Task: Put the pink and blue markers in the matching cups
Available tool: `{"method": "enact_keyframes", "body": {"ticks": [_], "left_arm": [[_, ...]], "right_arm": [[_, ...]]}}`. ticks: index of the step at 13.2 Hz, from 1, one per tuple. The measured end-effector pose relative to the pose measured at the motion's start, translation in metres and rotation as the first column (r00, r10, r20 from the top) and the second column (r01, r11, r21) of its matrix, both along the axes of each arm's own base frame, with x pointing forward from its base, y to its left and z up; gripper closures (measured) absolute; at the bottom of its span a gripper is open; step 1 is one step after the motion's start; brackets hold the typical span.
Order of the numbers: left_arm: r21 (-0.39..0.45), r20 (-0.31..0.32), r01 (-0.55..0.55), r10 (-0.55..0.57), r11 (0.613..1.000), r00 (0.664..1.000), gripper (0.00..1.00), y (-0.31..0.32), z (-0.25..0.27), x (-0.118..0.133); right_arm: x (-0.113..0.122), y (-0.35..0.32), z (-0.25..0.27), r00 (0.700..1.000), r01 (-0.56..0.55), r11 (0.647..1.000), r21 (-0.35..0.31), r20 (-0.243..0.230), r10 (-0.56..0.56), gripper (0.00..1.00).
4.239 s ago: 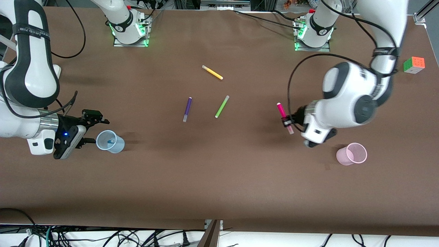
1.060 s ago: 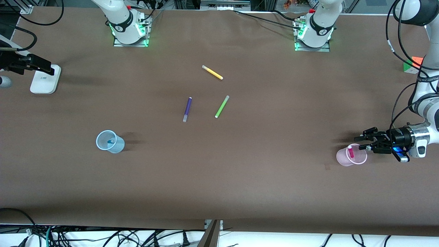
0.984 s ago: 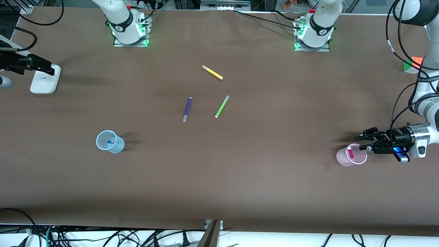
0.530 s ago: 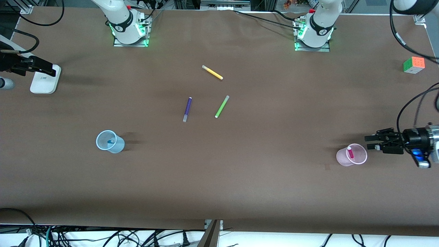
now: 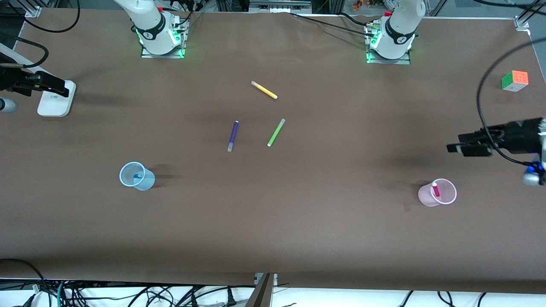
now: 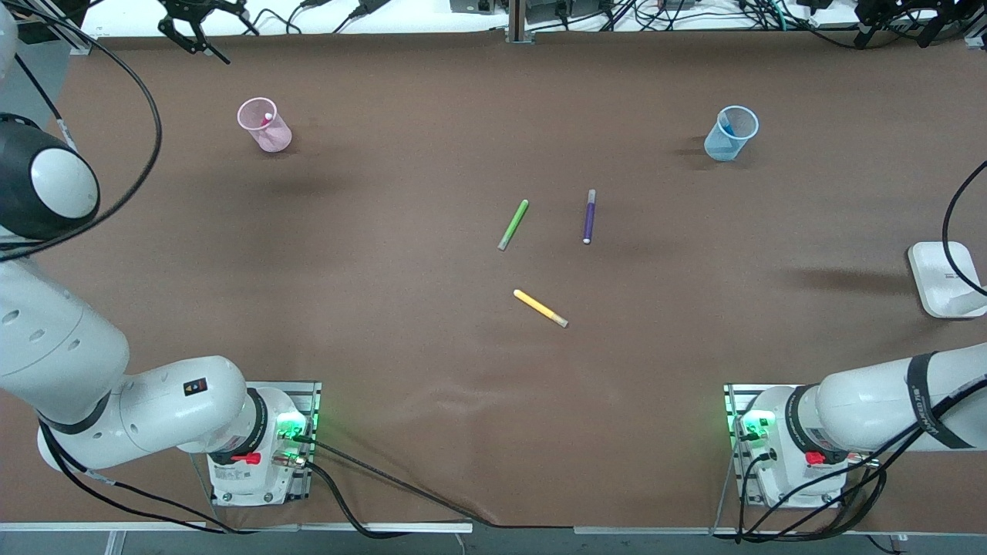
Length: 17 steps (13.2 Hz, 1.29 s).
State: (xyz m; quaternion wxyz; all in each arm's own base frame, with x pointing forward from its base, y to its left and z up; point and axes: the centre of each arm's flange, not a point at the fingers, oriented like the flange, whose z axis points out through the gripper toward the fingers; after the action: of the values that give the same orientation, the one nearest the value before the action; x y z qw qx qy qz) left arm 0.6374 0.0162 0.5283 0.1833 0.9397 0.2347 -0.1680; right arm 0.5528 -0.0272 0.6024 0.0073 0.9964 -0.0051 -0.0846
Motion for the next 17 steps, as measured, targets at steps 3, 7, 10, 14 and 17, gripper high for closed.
{"method": "enact_keyframes", "body": {"ticks": [3,7,10,14,17], "left_arm": [[0.132,0.031,0.122,-0.127,0.984,0.991,0.07,-0.066,0.038,-0.022],[0.242,0.036,0.226,-0.241,0.944,0.970,0.00,-0.081,0.047,-0.032],[0.280,0.036,0.311,-0.334,0.908,0.942,0.00,-0.080,0.042,-0.040],[0.315,0.106,0.362,-0.411,0.878,0.905,0.00,-0.098,0.026,-0.068],[0.340,0.144,0.417,-0.485,0.843,0.863,0.00,-0.101,0.035,-0.094]], "right_arm": [[0.005,0.000,0.000,1.000,-0.001,1.000,-0.001,0.009,0.001,0.00],[0.007,0.001,0.000,1.000,-0.001,1.000,-0.002,0.011,0.001,0.00],[0.008,0.001,0.000,1.000,-0.002,1.000,-0.002,0.011,0.002,0.00],[0.008,0.001,-0.001,1.000,-0.002,1.000,-0.002,0.011,0.002,0.00],[0.008,0.001,-0.001,1.000,-0.002,1.000,-0.002,0.011,0.002,0.00]]}}
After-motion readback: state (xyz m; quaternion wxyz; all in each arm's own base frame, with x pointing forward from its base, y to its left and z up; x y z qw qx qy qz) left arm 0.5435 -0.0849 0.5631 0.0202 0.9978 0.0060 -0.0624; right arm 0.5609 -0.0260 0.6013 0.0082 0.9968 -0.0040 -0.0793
